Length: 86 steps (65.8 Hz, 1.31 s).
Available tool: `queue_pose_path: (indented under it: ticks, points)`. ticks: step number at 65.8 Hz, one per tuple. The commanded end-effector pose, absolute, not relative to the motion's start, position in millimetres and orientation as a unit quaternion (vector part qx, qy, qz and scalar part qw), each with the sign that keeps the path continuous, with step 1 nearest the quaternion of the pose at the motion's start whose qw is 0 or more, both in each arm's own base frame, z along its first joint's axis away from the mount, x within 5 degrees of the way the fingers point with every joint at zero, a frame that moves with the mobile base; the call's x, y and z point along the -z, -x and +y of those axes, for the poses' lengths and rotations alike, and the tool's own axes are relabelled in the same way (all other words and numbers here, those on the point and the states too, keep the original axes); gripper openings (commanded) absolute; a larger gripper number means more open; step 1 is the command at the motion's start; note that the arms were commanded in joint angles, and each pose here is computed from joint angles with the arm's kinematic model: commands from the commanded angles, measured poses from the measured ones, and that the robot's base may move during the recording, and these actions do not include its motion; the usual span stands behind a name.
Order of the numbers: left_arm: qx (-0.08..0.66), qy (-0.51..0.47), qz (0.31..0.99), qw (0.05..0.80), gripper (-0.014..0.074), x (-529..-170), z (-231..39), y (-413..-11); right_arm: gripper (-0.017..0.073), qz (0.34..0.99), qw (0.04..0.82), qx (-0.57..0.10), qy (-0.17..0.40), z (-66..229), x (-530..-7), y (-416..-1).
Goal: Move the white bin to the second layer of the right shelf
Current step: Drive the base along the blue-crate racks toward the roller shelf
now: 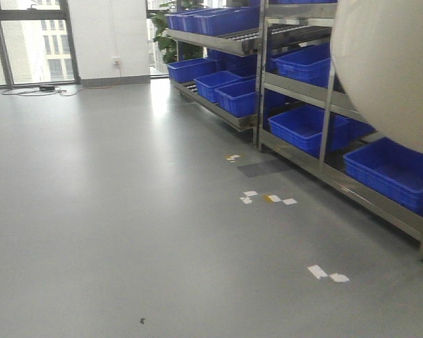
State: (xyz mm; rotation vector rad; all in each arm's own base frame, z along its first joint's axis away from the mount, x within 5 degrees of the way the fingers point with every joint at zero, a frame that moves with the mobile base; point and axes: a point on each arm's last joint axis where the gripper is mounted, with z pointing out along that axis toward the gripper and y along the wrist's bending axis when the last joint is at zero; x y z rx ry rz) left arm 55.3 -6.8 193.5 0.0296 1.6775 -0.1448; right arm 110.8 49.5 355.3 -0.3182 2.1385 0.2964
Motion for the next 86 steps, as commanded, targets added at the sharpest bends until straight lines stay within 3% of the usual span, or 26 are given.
queue_pose_path:
  ticks: [1,86]
  points:
    - [0.07,-0.007,0.715,0.695,0.0085,-193.4,-6.4,-55.4,0.0057,0.84,0.511,-0.133,0.127,50.2,-371.8,-112.9]
    - [0.07,-0.007,0.715,0.695,0.0085,-193.4,-6.4,-55.4,0.0057,0.84,0.511,-0.133,0.127,50.2,-371.8,-112.9]
